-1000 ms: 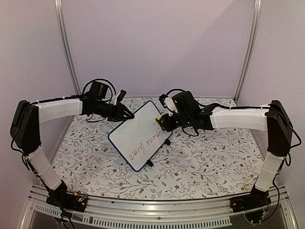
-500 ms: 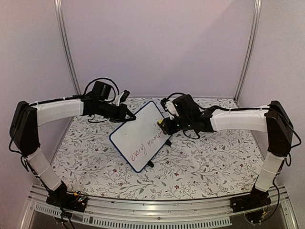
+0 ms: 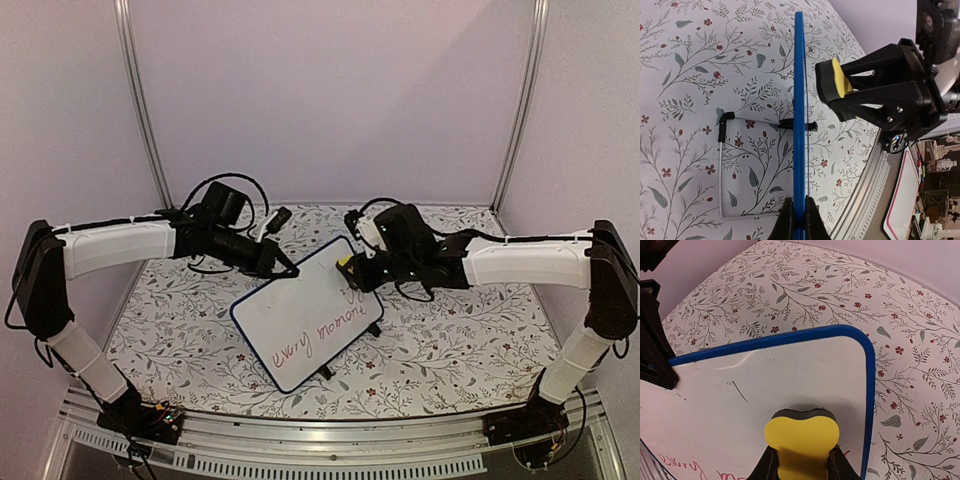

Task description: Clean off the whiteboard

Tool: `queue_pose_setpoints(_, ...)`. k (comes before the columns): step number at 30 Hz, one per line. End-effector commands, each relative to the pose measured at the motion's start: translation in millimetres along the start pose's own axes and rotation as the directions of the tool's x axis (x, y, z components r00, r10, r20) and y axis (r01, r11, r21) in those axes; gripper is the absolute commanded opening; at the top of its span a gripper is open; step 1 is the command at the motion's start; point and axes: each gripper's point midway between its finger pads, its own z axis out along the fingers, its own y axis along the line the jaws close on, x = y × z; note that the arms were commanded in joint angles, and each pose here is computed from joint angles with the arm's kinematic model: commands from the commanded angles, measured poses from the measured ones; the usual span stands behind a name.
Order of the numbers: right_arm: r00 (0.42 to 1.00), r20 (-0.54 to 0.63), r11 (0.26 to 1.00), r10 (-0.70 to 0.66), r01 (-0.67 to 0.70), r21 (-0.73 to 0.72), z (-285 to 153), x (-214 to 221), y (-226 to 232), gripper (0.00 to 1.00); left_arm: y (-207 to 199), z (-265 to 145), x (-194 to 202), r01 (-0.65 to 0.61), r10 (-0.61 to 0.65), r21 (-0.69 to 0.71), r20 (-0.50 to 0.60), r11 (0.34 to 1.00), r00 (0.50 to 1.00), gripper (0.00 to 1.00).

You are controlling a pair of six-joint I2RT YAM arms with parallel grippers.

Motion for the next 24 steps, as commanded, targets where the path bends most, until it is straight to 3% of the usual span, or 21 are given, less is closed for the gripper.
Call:
queue_pose_setpoints(1,0.999,0.033,1.000,0.011,-0.010,-0.018,-12,9,8,0.18,-19,-6,2,-0.067,0.065,0.101,0.023,0.993,0.998,0.00)
queue_pose_setpoints(10,0.999,0.011,0.999,-0.042,0.042,-0.017,-2,30,17,0.19,-14,3,10,-0.049,0.049,0.123,-0.001,0.991,0.999,0.00)
queue_pose_setpoints(24,0.998,-0.059,1.000,-0.005,0.005,0.003,10,70,15,0.19,-9,4,9,-0.042,0.042,0.105,0.002,0.994,0.999,0.00)
